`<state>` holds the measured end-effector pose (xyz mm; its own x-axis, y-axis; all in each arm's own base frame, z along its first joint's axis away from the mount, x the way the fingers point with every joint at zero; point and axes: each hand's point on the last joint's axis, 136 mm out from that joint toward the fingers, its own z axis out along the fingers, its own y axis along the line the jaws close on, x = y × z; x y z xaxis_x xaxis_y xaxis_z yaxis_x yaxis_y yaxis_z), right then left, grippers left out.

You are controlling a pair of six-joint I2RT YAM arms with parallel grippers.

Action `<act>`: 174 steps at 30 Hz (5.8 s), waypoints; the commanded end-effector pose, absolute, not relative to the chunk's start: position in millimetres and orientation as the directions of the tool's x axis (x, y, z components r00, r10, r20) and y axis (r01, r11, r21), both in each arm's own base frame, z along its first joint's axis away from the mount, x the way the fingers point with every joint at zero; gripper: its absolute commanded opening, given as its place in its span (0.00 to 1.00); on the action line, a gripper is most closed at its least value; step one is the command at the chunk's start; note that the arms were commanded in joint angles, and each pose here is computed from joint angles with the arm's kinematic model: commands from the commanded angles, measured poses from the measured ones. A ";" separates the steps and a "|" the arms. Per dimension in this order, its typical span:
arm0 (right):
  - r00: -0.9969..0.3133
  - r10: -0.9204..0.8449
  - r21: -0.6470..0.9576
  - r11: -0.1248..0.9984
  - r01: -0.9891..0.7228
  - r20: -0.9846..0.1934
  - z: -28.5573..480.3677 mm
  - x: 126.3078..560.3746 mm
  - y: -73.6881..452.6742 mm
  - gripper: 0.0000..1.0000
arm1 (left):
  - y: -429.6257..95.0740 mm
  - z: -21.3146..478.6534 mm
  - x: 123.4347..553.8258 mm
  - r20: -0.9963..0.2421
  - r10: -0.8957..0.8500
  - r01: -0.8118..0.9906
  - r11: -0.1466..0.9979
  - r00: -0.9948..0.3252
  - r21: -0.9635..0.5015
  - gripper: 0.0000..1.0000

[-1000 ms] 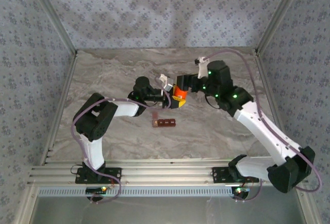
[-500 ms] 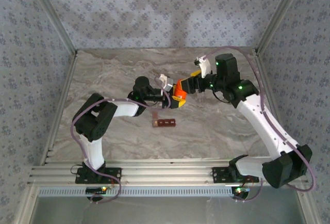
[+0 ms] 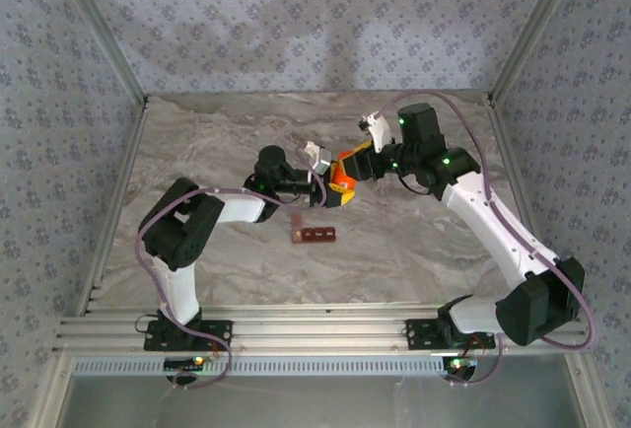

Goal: Sort the pills into containers

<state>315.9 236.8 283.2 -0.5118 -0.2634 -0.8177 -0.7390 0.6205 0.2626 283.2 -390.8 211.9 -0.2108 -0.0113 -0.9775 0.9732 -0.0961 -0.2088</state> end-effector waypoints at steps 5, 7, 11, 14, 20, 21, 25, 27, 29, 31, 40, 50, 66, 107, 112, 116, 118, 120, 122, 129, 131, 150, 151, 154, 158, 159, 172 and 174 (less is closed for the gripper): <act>-0.579 -0.204 0.266 0.737 -0.621 -0.789 260.7 320.3 233.3 0.33 | -390.3 249.5 275.0 -0.993 -0.083 0.988 -0.134 -0.089 -0.078 0.00; -0.616 -0.138 0.283 0.796 -0.535 -0.775 243.7 319.9 231.5 0.33 | -389.8 248.8 275.2 -0.993 -0.083 0.989 -0.125 -0.088 -0.077 0.00; -0.623 0.012 0.309 0.876 -0.371 -0.782 223.7 316.2 232.5 0.33 | -388.6 249.5 276.5 -0.993 -0.086 0.991 -0.114 -0.081 -0.071 0.00; -0.611 0.062 0.323 0.888 -0.327 -0.789 222.5 315.9 234.6 0.34 | -388.6 248.3 276.4 -0.993 -0.084 0.991 -0.114 -0.085 -0.075 0.00; -0.614 0.052 0.332 0.876 -0.351 -0.787 245.3 318.6 236.3 0.40 | -389.1 247.4 277.7 -0.993 -0.082 0.991 -0.113 -0.086 -0.076 0.00; -0.622 0.046 0.337 0.870 -0.360 -0.782 251.1 318.9 236.2 0.42 | -389.5 247.9 277.2 -0.993 -0.084 0.990 -0.115 -0.085 -0.075 0.00; -0.638 0.024 0.378 0.822 -0.425 -0.769 281.7 313.7 237.3 0.61 | -390.3 248.3 277.8 -0.992 -0.085 0.990 -0.120 -0.089 -0.079 0.00; -0.610 0.038 0.389 0.802 -0.454 -0.791 308.2 311.0 232.1 0.71 | -390.5 248.2 277.1 -0.992 -0.084 0.989 -0.123 -0.090 -0.080 0.00; -0.580 0.039 0.405 0.754 -0.517 -0.814 327.2 302.9 230.0 0.80 | -390.4 248.4 276.8 -0.992 -0.085 0.989 -0.123 -0.089 -0.078 0.00; -0.556 0.013 0.396 0.715 -0.576 -0.831 334.9 300.0 225.3 0.82 | -390.4 247.7 277.0 -0.993 -0.084 0.989 -0.122 -0.089 -0.078 0.00; -0.421 -0.174 0.224 0.636 -0.738 -0.890 325.3 314.1 217.9 0.79 | -391.3 246.6 275.3 -0.993 -0.078 0.987 -0.135 -0.093 -0.082 0.00; -0.456 -0.238 0.253 0.577 -0.777 -0.857 305.0 313.9 237.2 0.75 | -392.9 246.9 276.7 -0.993 -0.078 0.987 -0.137 -0.094 -0.083 0.00; -0.534 -0.259 0.270 0.642 -0.718 -0.805 268.6 309.3 239.8 0.36 | -393.1 247.0 276.7 -0.993 -0.080 0.987 -0.136 -0.093 -0.081 0.00; -0.425 -0.248 0.179 0.646 -0.743 -0.871 313.1 303.1 235.2 0.77 | -392.4 246.0 274.8 -0.993 -0.068 0.986 -0.144 -0.095 -0.084 0.00; -0.441 -0.271 0.180 0.643 -0.744 -0.856 304.9 307.7 237.7 0.75 | -392.2 247.0 274.1 -0.993 -0.070 0.986 -0.144 -0.091 -0.080 0.00; -0.461 -0.275 0.186 0.656 -0.732 -0.843 296.9 310.9 236.2 0.71 | -392.6 246.6 274.2 -0.993 -0.069 0.986 -0.144 -0.093 -0.083 0.00; -0.473 -0.279 0.191 0.661 -0.726 -0.836 292.3 312.6 235.7 0.68 | -392.1 246.6 274.0 -0.993 -0.069 0.986 -0.144 -0.094 -0.084 0.00; -0.480 -0.275 0.197 0.663 -0.722 -0.833 290.3 314.6 235.6 0.60 | -392.0 247.1 273.7 -0.993 -0.070 0.986 -0.145 -0.093 -0.082 0.00; -0.492 -0.273 0.206 0.667 -0.716 -0.827 287.2 315.5 235.4 0.52 | -391.6 247.3 273.5 -0.993 -0.071 0.987 -0.142 -0.091 -0.080 0.00; -0.532 -0.249 0.222 0.708 -0.670 -0.809 273.1 317.1 231.6 0.35 | -390.9 247.6 272.8 -0.994 -0.071 0.987 -0.141 -0.087 -0.077 0.00; -0.574 -0.197 0.235 0.772 -0.590 -0.795 258.1 318.9 226.9 0.34 | -391.0 247.6 272.9 -0.994 -0.071 0.987 -0.139 -0.087 -0.077 0.00; -0.474 -0.006 0.296 0.774 -0.559 -0.880 329.7 303.4 222.3 0.71 | -390.0 248.4 275.4 -0.994 -0.073 0.990 -0.123 -0.082 -0.072 0.00; -0.442 -0.016 0.281 0.753 -0.595 -0.897 337.8 299.9 221.9 0.72 | -390.1 248.2 275.1 -0.994 -0.072 0.990 -0.124 -0.083 -0.073 0.00; -0.342 -0.060 0.200 0.711 -0.674 -0.938 348.1 294.2 221.5 0.74 | -390.1 247.8 274.6 -0.994 -0.071 0.989 -0.126 -0.085 -0.075 0.00; -0.337 -0.145 0.156 0.675 -0.721 -0.930 338.7 301.6 219.2 0.75 | -390.1 248.2 273.2 -0.994 -0.068 0.988 -0.134 -0.086 -0.076 0.00; -0.364 -0.176 0.164 0.662 -0.731 -0.915 328.3 303.0 219.6 0.75 | -390.0 247.6 273.6 -0.994 -0.067 0.988 -0.134 -0.086 -0.077 0.00; -0.475 -0.273 0.270 0.549 -0.791 -0.837 305.0 309.1 236.8 0.72 | -391.3 247.6 272.0 -0.994 -0.065 0.987 -0.143 -0.086 -0.076 0.00; -0.485 -0.279 0.276 0.550 -0.788 -0.829 300.2 309.3 236.5 0.71 | -391.4 248.3 271.6 -0.994 -0.066 0.987 -0.144 -0.085 -0.075 0.00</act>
